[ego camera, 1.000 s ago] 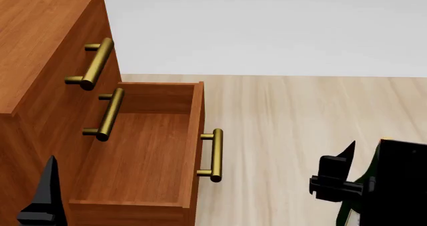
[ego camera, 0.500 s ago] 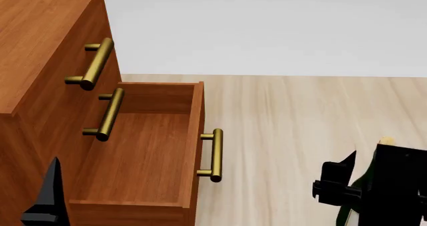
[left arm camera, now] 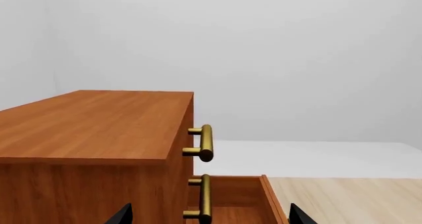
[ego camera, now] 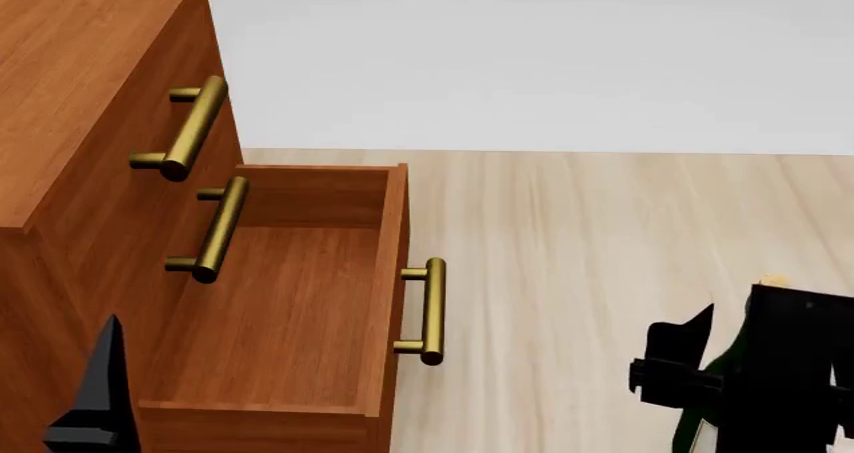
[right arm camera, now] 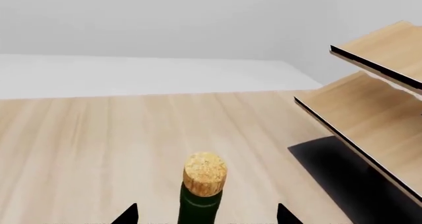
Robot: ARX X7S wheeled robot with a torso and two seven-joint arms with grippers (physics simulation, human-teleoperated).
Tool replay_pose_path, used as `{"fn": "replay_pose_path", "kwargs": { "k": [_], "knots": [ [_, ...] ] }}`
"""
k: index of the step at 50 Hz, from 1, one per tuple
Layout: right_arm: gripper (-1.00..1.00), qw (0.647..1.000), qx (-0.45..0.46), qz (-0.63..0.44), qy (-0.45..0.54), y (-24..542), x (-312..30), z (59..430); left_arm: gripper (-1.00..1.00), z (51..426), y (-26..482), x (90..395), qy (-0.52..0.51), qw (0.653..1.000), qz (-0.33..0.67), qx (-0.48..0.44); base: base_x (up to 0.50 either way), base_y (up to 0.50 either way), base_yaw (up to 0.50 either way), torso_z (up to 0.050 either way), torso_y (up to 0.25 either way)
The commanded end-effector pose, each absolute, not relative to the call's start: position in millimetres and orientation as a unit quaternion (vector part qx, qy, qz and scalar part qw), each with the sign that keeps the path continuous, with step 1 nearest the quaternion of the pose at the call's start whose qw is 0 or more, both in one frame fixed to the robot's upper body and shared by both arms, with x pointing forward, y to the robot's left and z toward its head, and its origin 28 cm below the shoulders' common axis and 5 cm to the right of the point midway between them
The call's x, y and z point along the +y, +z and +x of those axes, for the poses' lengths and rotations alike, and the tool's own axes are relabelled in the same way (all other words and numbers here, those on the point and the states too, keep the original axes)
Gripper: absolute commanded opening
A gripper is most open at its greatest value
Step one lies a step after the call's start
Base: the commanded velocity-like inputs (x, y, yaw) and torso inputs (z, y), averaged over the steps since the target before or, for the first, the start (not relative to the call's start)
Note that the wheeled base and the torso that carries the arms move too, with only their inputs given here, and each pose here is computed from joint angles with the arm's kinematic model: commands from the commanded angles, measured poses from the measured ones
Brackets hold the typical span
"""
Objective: Put the wine bottle in the bottom drawer of the cabinet.
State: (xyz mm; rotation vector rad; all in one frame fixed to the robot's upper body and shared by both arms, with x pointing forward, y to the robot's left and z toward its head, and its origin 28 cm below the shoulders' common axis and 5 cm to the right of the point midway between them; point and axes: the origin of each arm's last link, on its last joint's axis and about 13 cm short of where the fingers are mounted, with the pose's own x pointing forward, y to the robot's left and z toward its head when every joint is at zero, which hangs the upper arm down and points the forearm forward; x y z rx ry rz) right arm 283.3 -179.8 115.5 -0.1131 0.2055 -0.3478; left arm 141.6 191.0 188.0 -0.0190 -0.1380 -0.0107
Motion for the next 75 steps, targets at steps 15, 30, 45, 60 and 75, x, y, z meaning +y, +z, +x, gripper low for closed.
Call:
{"fn": "replay_pose_path", "kwargs": {
  "k": [15, 30, 45, 60, 75],
  "knots": [
    [1.00, 0.976, 0.122, -0.057, -0.169, 108.2, -182.8, 300.9, 1.00, 142.2, 187.6, 191.6, -0.004, 0.998, -0.009, -0.068, 0.00, 0.00, 0.00, 0.000, 0.000],
    [-1.00, 0.976, 0.122, -0.053, -0.170, 106.8, -181.9, 303.7, 1.00, 143.5, 186.9, 191.2, -0.003, 0.998, -0.008, -0.067, 0.00, 0.00, 0.00, 0.000, 0.000],
    [-1.00, 0.978, 0.101, -0.055, -0.171, 120.1, -181.6, 299.5, 1.00, 143.6, 186.7, 190.9, -0.004, 0.998, -0.007, -0.066, 0.00, 0.00, 0.00, 0.000, 0.000],
    [-1.00, 0.986, 0.047, -0.063, -0.150, 169.0, -172.3, 296.3, 1.00, 143.7, 185.8, 191.3, -0.003, 0.998, -0.008, -0.066, 0.00, 0.00, 0.00, 0.000, 0.001],
    [-1.00, 0.995, -0.008, -0.044, -0.086, 221.2, -152.6, 289.3, 1.00, 143.9, 185.9, 191.0, 0.001, 0.998, -0.007, -0.065, 0.00, 0.00, 0.00, 0.000, 0.001]
  ]
}}
